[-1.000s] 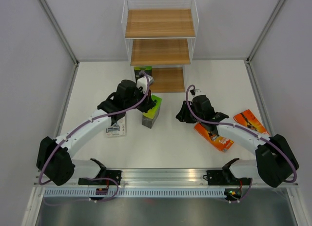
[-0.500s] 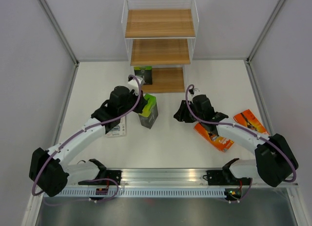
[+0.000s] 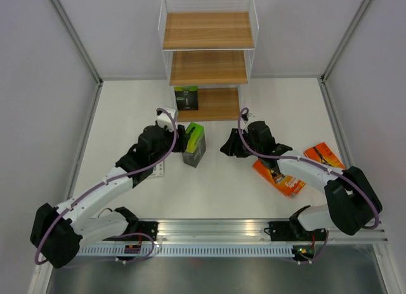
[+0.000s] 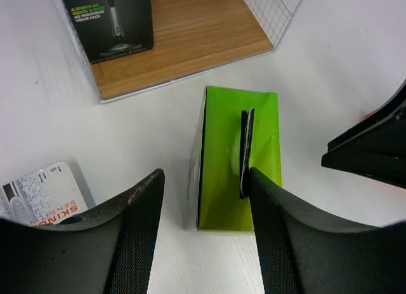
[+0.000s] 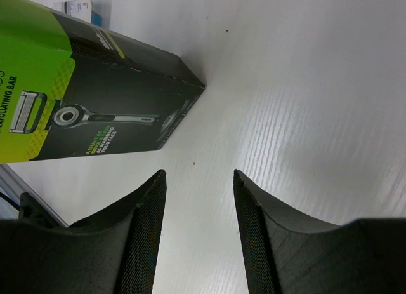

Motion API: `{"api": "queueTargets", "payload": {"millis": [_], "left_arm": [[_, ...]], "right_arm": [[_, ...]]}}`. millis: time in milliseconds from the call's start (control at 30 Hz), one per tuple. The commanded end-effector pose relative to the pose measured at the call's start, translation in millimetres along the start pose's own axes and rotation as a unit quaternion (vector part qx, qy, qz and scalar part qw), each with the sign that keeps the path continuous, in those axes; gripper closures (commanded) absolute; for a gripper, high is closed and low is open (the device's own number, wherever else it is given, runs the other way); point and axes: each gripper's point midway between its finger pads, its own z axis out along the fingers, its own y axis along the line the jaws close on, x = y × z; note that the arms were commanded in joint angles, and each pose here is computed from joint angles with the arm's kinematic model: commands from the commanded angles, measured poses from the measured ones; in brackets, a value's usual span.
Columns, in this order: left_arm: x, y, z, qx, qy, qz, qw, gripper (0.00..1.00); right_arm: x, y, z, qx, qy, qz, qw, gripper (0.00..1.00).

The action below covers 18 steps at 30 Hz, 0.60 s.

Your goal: Place and organize the shaving razors onto the shelf

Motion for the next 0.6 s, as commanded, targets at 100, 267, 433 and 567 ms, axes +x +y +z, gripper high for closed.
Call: {"api": "queueTargets", "payload": {"millis": [100,267,433,567], "left_arm": [[-17.4,2.6,-12.5,-0.016,-0.127,-0.007,0.992,0.37],[-18.7,-13.7,-9.8,0.022,-0.164,0.020,0.986,0.37],[-26.9,-19.4,-0.3,0.015,-0.193,0.035,0.980,0.37],[-29.0,-25.4,11.9,0.019,-0.193,0.052,0.980,0.37]], "right_arm": [[-18.1,25.4,12.0,-0.051,-0.022,-0.003,0.998,0.47],[-11.3,30.3,19.9,-0.057,-0.016,-0.004,0.998,0.47],[-8.4,30.0,23.5,-0.058,-0.014,-0.003,0.998,0.46],[-6.5,32.3,27.8,-0.063,-0.012,0.001,0.998,0.47]]}}
